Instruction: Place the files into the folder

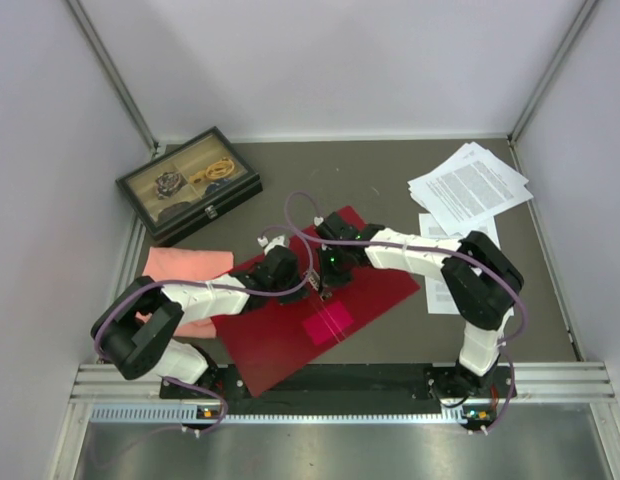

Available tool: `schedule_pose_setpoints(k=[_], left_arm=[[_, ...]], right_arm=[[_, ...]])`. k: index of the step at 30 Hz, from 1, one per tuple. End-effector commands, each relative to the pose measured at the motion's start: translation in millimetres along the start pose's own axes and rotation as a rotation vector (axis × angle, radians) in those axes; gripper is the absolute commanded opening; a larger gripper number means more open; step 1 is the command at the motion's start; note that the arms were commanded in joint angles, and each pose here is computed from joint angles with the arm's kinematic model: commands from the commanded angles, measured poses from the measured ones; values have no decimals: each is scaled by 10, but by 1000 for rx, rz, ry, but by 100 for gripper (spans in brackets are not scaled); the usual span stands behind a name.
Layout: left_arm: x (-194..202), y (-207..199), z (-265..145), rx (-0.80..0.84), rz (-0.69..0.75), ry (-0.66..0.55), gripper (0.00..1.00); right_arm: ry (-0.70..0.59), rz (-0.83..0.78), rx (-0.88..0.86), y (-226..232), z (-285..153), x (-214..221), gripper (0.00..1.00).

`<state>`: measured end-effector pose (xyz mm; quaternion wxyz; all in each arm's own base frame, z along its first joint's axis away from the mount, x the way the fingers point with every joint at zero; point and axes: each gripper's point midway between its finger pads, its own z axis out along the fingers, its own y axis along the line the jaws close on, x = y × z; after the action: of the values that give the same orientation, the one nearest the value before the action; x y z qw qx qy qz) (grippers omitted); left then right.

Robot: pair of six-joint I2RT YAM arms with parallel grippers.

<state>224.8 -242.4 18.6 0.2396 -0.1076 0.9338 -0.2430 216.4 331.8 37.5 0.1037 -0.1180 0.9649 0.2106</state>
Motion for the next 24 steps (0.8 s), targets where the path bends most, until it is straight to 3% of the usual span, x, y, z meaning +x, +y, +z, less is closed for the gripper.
schedule_pose_setpoints(k=[1, 8, 11, 15, 19, 21, 24], left_arm=[[418, 727, -83, -258, 101, 156, 0], [141, 369, -232, -179, 185, 115, 0], [-135, 118, -382, -146, 227, 48, 0], [-343, -68, -648, -133, 251, 6, 0], [-566, -282, -986, -84, 240, -74, 0], [-625, -327, -1166, -62, 223, -108, 0], [-679, -334, -1420, -41, 198, -152, 0]], right_arm=[[-85, -31, 86, -125, -164, -251, 0], [-102, 25, -155, 177, -214, -302, 1], [-116, 20, -261, 295, -263, -332, 11], [-136, -8, -408, 492, -393, -361, 36], [-162, -41, -500, 612, -496, -390, 49], [-166, -51, -519, 605, -525, -340, 61], [-176, -92, -562, 650, -585, -307, 67]])
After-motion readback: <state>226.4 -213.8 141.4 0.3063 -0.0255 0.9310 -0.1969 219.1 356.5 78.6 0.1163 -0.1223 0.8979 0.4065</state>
